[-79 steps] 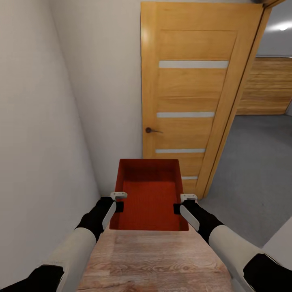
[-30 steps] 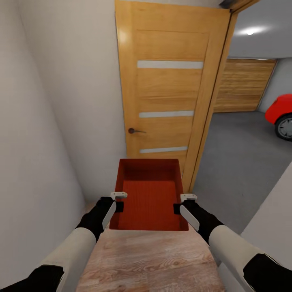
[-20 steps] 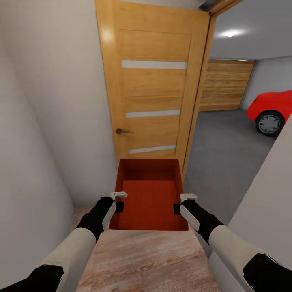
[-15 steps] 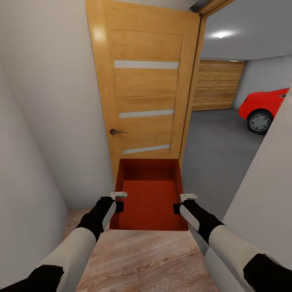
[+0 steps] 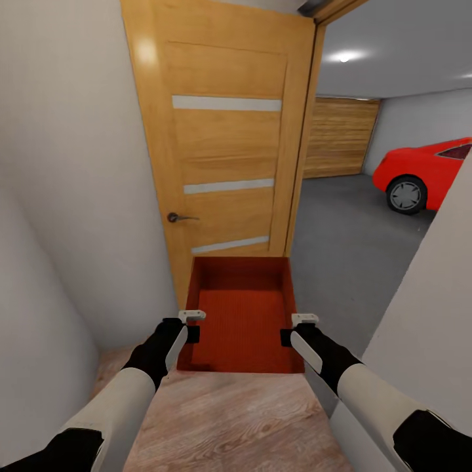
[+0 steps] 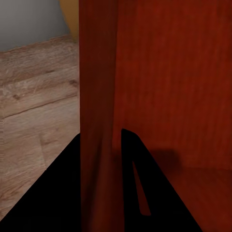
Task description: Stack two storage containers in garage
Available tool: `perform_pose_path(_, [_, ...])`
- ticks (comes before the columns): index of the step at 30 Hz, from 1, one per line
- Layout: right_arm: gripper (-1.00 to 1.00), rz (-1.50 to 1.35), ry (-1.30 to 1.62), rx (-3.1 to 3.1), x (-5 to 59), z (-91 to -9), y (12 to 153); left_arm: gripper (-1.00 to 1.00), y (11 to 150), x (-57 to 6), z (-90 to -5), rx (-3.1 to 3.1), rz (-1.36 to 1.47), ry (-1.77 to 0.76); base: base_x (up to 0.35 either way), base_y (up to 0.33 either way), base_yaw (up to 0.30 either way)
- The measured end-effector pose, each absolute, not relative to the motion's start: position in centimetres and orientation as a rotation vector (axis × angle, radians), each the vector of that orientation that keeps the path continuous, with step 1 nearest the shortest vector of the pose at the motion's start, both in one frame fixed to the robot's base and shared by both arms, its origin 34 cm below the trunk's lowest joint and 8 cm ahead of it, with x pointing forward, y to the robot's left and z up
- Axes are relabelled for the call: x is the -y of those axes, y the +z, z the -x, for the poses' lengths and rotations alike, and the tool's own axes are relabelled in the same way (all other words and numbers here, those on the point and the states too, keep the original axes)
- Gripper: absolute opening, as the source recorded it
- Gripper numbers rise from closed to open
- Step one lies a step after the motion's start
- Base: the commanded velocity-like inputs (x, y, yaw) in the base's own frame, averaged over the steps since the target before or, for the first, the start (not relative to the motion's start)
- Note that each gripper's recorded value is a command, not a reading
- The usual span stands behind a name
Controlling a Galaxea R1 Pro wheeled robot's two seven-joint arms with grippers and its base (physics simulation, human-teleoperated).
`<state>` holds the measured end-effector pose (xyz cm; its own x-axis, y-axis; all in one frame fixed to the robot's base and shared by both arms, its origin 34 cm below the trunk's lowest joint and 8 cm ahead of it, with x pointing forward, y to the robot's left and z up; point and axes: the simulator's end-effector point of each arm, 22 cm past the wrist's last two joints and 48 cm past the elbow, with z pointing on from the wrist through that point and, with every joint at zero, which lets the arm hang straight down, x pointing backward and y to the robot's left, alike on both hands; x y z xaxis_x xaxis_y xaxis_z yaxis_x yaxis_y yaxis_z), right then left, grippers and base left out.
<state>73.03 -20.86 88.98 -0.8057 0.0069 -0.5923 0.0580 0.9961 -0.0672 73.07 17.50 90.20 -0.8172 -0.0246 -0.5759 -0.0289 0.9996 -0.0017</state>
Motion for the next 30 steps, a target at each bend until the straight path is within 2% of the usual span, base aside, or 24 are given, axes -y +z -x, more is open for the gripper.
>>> perform_pose_path(9, [-1.00,-0.045,-0.108,-2.505,20.89,-73.04,88.98,-1.00,90.20,-17.47,-73.09,-2.527,0.038,0.009,0.241,0.181,-0.051])
perform_pose_path(30, [-1.00,-0.045,-0.108,-2.504,20.88,-73.10,88.98,-1.00,90.21,-17.49,-73.15,-2.526,0.037,0.010,0.015,0.007,-0.254])
